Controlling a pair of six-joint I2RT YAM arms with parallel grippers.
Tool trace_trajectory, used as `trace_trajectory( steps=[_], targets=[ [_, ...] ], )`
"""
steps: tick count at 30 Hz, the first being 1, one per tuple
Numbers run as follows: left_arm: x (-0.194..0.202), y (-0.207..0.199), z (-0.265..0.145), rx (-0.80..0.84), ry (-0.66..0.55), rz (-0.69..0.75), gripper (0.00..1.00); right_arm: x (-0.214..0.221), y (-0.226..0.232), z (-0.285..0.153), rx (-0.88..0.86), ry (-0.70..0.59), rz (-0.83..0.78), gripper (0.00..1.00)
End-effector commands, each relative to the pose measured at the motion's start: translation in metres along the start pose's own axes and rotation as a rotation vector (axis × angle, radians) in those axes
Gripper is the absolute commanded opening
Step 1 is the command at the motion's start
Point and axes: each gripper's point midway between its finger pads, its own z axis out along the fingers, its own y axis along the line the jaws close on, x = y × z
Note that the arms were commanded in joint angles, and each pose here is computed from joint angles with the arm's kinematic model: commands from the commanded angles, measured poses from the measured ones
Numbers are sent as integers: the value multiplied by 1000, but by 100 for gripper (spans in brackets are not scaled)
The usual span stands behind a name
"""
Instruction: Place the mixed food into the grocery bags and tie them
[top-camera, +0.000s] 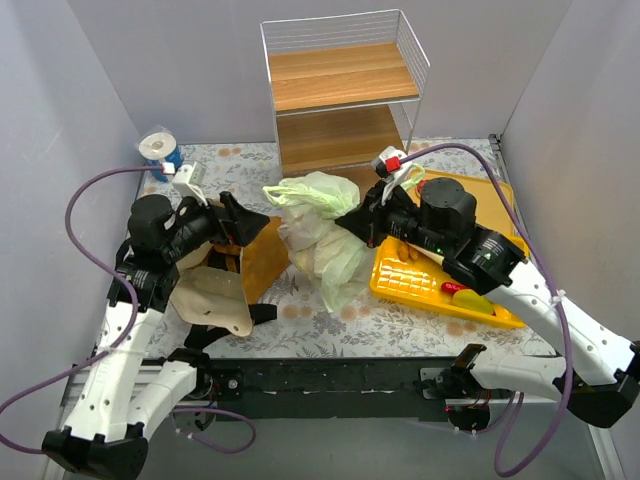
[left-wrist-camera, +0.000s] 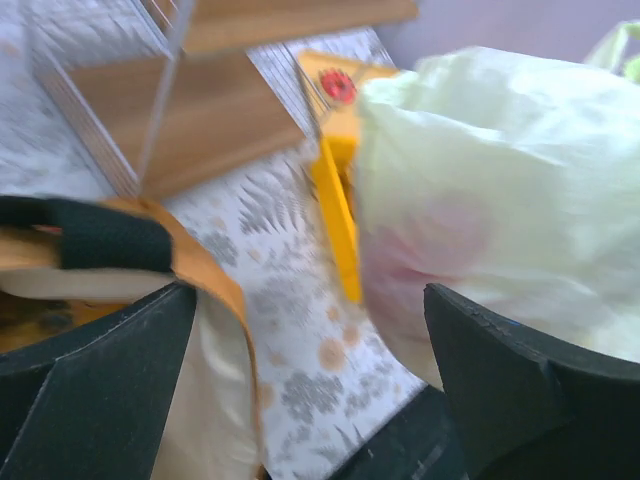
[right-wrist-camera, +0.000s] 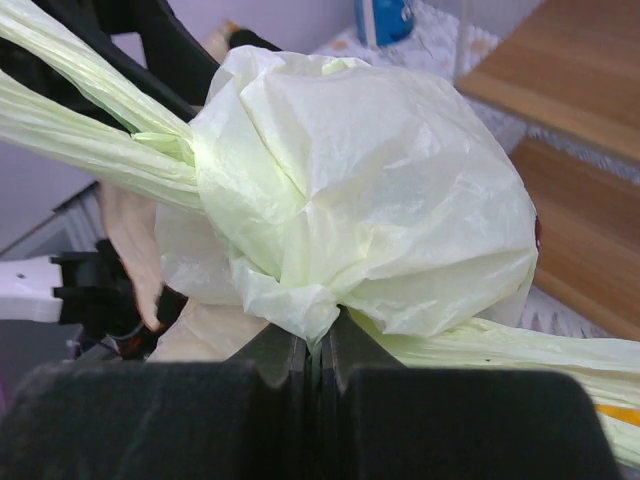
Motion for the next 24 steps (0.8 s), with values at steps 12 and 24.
trace_trajectory(
  steps=[12,24],
  targets=[
    [-81,60,-111,-672,-407,76,98,-112,153,10,-353,-366,-111,1],
    [13,97,-116,-804,-114,-46,94,-117,143,18,-193,-426,-73,1]
  ],
)
